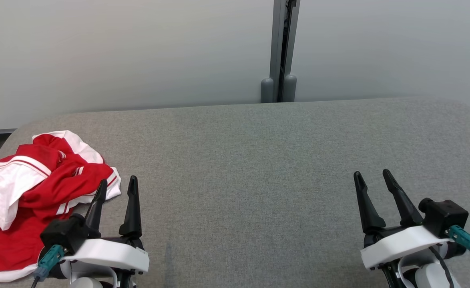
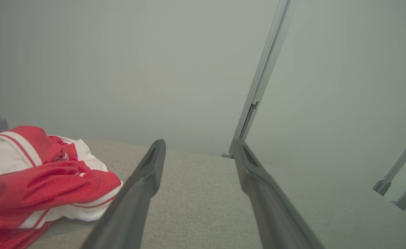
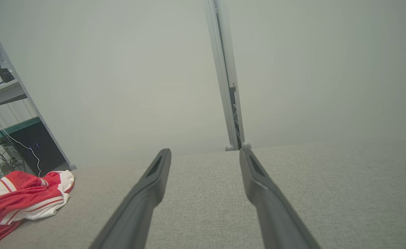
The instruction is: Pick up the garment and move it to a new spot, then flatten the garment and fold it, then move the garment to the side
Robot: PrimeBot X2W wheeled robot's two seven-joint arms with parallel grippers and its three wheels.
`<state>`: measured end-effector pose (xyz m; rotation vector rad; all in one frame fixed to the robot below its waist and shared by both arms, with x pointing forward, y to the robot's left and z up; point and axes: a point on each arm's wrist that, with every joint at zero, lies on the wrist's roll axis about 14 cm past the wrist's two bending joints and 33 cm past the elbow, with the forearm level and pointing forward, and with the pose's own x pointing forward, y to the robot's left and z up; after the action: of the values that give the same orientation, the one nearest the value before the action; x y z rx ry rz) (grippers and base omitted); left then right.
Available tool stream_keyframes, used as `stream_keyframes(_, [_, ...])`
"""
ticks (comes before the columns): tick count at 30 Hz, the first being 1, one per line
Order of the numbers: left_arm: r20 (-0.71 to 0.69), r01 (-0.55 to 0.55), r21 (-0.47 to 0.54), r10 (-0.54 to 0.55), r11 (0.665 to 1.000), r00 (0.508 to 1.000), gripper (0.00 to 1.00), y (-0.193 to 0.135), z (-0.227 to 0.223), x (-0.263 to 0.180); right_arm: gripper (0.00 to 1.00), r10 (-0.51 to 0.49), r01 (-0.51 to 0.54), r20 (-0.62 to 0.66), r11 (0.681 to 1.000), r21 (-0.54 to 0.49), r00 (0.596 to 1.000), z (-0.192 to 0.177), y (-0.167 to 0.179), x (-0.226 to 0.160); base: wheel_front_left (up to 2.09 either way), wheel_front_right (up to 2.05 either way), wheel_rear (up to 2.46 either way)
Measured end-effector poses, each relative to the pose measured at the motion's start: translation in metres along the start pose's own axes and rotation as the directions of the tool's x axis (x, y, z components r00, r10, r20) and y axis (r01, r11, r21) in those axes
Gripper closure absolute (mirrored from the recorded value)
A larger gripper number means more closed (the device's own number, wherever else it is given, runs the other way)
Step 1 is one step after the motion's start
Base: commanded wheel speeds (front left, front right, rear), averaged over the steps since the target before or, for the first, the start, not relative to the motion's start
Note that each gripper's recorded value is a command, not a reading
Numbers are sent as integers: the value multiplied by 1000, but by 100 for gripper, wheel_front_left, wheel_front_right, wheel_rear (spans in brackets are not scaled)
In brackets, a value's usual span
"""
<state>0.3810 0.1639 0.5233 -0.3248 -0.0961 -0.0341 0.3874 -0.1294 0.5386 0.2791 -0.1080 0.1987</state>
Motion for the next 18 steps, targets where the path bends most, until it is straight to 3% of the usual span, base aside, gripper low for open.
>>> stream_keyframes(18, [12, 24, 133, -25, 991, 1000, 0, -4, 0, -4, 0, 61, -57, 24, 991, -122, 998, 2, 15, -1, 0, 0, 0])
